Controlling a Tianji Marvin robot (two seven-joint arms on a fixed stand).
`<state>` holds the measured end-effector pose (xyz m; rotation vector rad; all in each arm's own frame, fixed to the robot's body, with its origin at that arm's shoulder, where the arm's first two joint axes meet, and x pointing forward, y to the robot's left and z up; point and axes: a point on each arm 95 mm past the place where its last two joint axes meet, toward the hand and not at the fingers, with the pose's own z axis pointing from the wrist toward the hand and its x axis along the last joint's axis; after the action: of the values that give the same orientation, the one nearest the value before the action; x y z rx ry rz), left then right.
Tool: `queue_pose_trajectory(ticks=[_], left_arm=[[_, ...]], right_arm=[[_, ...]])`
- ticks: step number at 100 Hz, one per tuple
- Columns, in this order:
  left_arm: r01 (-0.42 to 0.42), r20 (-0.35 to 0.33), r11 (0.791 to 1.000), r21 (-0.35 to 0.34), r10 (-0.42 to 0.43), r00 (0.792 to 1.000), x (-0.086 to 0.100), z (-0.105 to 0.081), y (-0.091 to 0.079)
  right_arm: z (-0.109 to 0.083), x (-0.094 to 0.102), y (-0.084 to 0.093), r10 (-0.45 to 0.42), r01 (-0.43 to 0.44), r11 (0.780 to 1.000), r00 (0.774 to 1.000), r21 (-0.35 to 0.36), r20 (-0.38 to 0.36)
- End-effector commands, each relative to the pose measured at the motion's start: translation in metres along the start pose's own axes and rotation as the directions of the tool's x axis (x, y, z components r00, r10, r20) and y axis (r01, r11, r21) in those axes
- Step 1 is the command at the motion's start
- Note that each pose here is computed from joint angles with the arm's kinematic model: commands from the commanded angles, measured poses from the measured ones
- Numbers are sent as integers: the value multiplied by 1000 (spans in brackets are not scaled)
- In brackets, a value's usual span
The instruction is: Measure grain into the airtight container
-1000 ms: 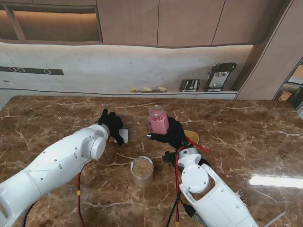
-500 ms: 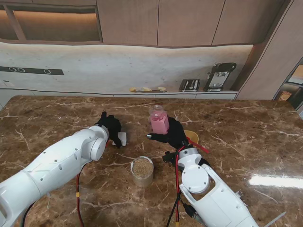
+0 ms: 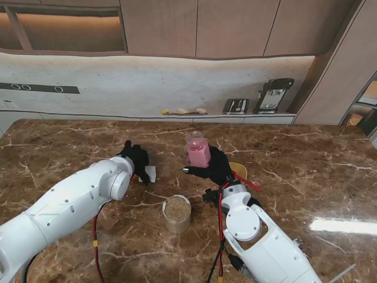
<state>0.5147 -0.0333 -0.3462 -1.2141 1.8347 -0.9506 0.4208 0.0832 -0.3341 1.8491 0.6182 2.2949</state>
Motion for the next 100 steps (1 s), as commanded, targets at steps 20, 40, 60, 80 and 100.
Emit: queue_pose_trajectory(ticks=[20, 40, 60, 80, 100], left_arm=[[-22, -5, 999, -34, 22, 1000, 1, 0, 9], [-31, -7, 999, -38, 31, 999, 2, 0, 11], [-35, -7, 998, -51, 35, 999, 3, -1, 14], [-29, -5, 998, -59, 29, 1000, 4, -1, 16], [-12, -12, 998, -66, 11, 1000, 3, 0, 17]], right_arm=[[-2, -3, -1, 6, -6, 1000, 1000, 9, 11], [-2, -3, -1, 7, -7, 1000, 1000, 7, 10], [-2, -3, -1, 9, -9, 1000, 1000, 7, 13], [-3, -3, -1, 10, -10, 1000, 1000, 6, 13], [-3, -3, -1, 8, -9, 1000, 1000, 5, 14]])
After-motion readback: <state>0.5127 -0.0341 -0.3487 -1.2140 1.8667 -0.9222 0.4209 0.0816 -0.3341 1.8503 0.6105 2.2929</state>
